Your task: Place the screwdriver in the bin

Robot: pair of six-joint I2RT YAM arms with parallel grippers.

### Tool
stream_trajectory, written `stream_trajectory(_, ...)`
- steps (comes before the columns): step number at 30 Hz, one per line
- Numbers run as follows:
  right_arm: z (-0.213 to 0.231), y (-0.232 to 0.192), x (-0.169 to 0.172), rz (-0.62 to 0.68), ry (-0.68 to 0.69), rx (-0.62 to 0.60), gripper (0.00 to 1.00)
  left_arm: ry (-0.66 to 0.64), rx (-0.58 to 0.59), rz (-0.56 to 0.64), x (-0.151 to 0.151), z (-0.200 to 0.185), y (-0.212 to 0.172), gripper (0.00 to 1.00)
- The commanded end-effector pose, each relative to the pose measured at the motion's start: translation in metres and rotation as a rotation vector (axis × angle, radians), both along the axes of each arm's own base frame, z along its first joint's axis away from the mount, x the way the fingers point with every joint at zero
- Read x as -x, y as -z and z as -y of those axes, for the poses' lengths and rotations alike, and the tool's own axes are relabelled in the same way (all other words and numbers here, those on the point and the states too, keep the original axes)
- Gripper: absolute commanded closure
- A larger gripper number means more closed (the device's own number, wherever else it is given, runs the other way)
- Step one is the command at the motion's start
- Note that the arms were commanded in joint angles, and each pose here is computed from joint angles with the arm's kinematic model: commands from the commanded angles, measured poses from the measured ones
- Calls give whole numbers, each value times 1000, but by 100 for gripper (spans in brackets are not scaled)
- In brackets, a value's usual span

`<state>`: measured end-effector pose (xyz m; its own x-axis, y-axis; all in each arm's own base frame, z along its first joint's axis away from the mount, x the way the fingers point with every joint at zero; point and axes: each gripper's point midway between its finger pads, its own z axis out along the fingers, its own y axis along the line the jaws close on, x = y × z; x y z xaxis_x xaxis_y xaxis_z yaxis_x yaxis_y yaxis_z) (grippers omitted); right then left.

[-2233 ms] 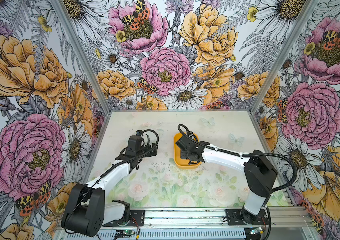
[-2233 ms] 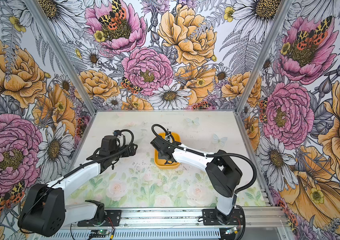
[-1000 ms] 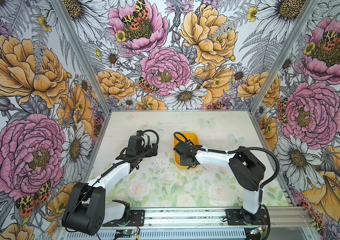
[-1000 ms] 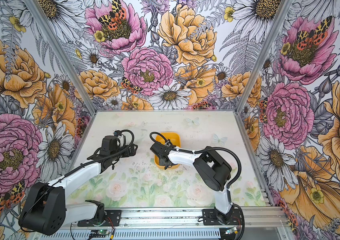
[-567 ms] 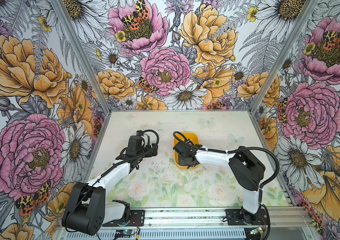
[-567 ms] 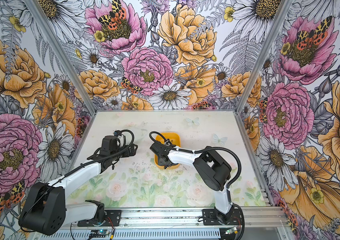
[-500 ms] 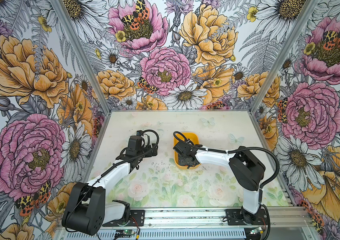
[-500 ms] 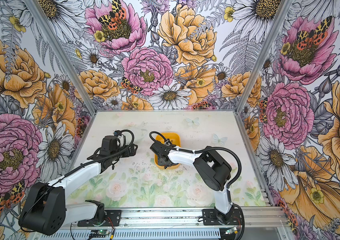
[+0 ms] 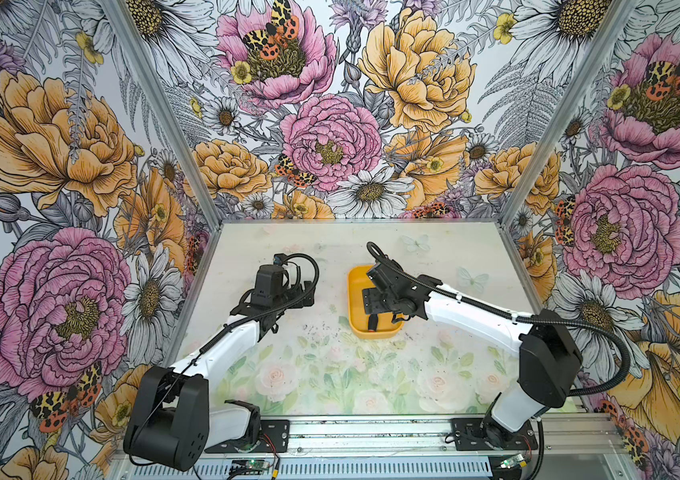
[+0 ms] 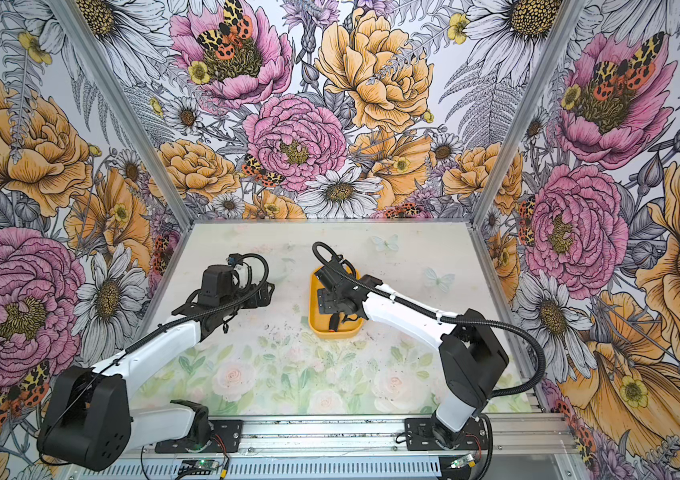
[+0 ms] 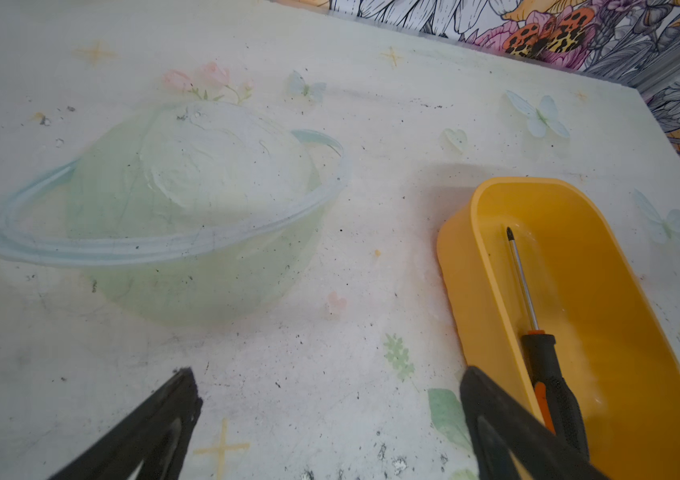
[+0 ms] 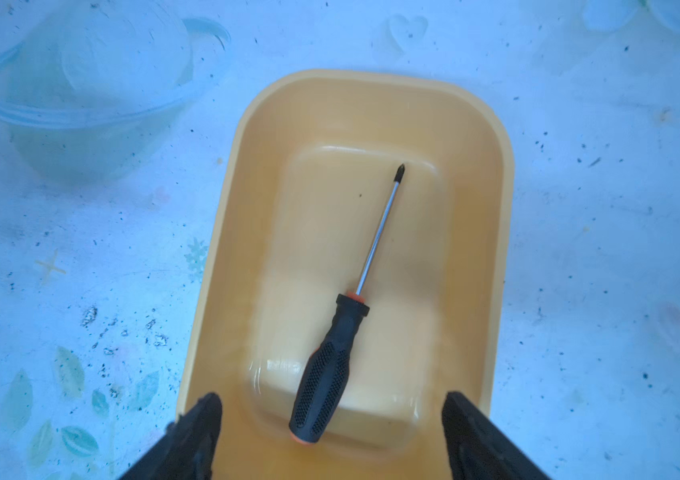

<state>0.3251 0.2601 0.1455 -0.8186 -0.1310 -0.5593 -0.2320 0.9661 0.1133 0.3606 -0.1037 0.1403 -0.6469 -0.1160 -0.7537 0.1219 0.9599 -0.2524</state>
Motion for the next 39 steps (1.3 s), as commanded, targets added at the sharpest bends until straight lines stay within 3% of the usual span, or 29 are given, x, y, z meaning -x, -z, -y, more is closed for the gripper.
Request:
stream_trajectory(1, 20, -34, -6, 107, -96, 51, 15, -35, -80, 100, -10, -14, -29, 1)
stream_trajectory(5, 77, -63, -26, 275, -45, 138, 15, -65, -128, 208, -18, -30, -49, 1)
stream_trajectory(10, 158, -87, -46, 489, 127, 45, 15, -75, -175, 330, -19, -43, -71, 1)
stream_trajectory(14, 221, -83, -48, 615, 284, 43, 15, -128, -203, 361, -21, -62, -74, 1)
stream_trajectory(19, 272, -59, -44, 669, 404, 52, 15, -160, -199, 416, -22, -80, -72, 1)
stream_trajectory(25, 301, -34, -43, 777, 475, 37, 15, -172, -209, 514, -16, -90, -62, 1)
stream_trajectory(39, 312, 10, -52, 777, 524, 73, 15, -209, -183, 559, -17, -111, -32, 1)
